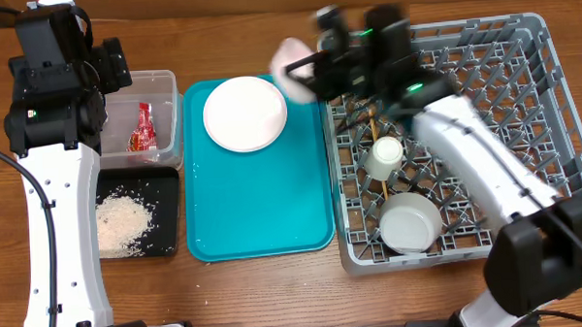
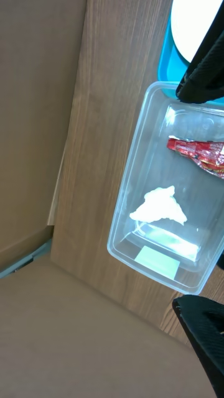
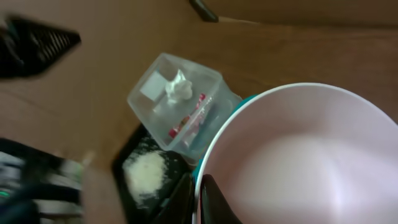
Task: Sort waste into correct bins and load items into the dishwasher
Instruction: 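Lift the pink bowl with the right gripper to the rack's back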
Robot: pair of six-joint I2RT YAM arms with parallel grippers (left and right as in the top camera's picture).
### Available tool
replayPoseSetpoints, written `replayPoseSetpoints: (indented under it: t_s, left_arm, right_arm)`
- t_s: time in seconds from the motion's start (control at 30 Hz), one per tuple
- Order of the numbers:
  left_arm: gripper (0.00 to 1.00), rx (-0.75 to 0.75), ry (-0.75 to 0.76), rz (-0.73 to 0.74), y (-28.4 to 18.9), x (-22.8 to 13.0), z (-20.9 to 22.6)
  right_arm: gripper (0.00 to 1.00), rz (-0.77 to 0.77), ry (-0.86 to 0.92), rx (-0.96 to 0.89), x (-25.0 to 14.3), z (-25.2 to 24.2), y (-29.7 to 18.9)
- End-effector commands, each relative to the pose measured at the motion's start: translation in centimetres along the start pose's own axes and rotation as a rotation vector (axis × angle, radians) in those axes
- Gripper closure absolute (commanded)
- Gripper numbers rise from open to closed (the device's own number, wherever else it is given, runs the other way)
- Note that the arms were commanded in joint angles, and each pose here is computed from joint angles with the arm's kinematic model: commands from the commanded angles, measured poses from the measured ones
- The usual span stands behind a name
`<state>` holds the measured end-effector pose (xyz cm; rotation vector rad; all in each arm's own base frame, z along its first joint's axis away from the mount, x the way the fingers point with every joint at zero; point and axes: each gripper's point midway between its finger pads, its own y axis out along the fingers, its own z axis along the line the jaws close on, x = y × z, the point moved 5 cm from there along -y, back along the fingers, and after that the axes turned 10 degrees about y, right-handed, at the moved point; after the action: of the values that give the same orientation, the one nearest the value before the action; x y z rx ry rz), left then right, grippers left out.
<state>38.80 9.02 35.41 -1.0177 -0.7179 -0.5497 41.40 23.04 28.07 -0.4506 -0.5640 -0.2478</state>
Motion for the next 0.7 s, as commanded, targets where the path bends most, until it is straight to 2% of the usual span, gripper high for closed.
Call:
replayPoseSetpoints:
  t_s: [0.0, 0.3, 0.67]
  left_arm:
    - [0.0, -0.002, -0.016, -0.016, -0.3, 0.5, 0.1]
    - [0.0, -0.002, -0.016, -0.016, -0.3, 0.5, 0.1]
    - [0.0, -0.002, -0.016, -0.016, -0.3, 0.5, 0.1]
  right_arm:
    - [0.96, 0.065, 0.193, 0.186, 1.2, 0.1, -3.8]
    - [0.96, -0.026, 0.401, 0.165, 3.5, -5.4, -10.5]
    - [0.96, 0.001, 0.669, 0.112, 2.6, -6.0, -8.8]
